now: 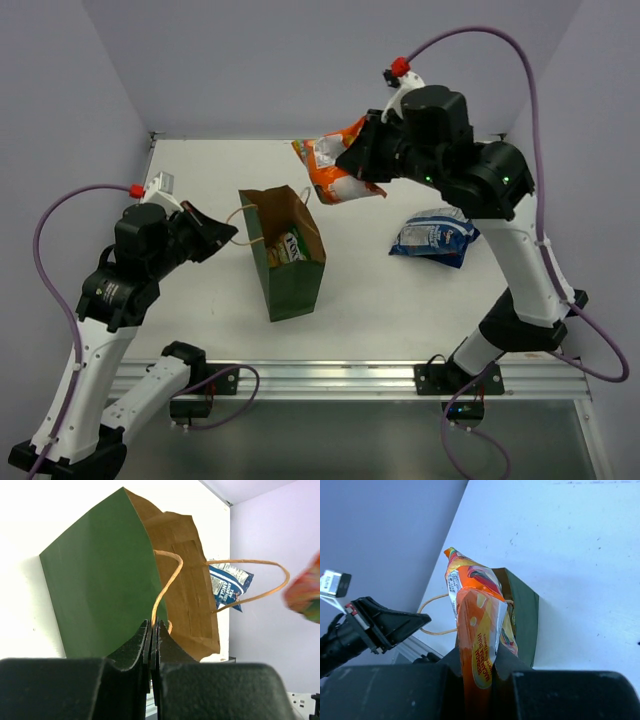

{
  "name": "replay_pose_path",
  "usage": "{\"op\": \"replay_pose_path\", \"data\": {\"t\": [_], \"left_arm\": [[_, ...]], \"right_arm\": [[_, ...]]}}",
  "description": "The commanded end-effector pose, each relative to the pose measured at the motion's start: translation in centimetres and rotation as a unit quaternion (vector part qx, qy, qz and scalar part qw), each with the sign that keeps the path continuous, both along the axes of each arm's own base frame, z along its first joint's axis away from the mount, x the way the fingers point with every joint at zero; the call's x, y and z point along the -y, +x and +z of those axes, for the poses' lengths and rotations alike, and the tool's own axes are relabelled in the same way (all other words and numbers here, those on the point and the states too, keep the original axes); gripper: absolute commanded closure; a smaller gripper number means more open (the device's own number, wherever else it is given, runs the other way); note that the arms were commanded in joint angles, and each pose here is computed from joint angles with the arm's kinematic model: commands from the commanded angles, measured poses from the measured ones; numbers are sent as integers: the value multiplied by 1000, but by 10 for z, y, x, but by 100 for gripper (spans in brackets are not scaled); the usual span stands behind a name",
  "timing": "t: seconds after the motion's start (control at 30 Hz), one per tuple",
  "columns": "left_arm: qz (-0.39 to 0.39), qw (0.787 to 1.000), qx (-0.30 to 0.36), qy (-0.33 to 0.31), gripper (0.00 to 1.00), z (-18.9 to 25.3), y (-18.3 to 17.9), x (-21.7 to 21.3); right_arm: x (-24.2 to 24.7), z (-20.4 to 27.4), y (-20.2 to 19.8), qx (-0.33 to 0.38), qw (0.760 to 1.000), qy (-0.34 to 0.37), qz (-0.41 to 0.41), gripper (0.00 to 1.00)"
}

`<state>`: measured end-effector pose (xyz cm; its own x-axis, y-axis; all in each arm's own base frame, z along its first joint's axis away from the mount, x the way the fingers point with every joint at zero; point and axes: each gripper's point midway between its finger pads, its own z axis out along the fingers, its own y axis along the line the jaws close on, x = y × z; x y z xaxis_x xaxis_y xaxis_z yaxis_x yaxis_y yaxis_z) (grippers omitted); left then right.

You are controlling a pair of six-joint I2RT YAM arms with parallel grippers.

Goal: Take the snacks out of the paper bag

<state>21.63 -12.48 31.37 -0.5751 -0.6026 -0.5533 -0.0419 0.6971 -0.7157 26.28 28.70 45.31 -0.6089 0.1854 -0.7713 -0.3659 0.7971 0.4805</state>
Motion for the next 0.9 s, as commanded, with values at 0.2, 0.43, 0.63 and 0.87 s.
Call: {"op": "replay_pose_path", "data": {"t": [0.2, 0.43, 0.63, 0.87], "left_arm": [[13, 1000, 28, 5, 100, 18, 4, -6], [20, 999, 35, 19, 100, 26, 4, -11], [13, 999, 36, 17, 100, 26, 2, -9], [6, 999, 34, 11, 99, 27, 3, -6]], "right_arm": [[48, 42, -16, 65, 997, 36, -26, 98], [110, -9, 17, 26, 989, -41, -142, 98], [134, -94, 58, -43, 975, -120, -183, 99], [119, -175, 108, -114, 968, -143, -170, 99]]}}
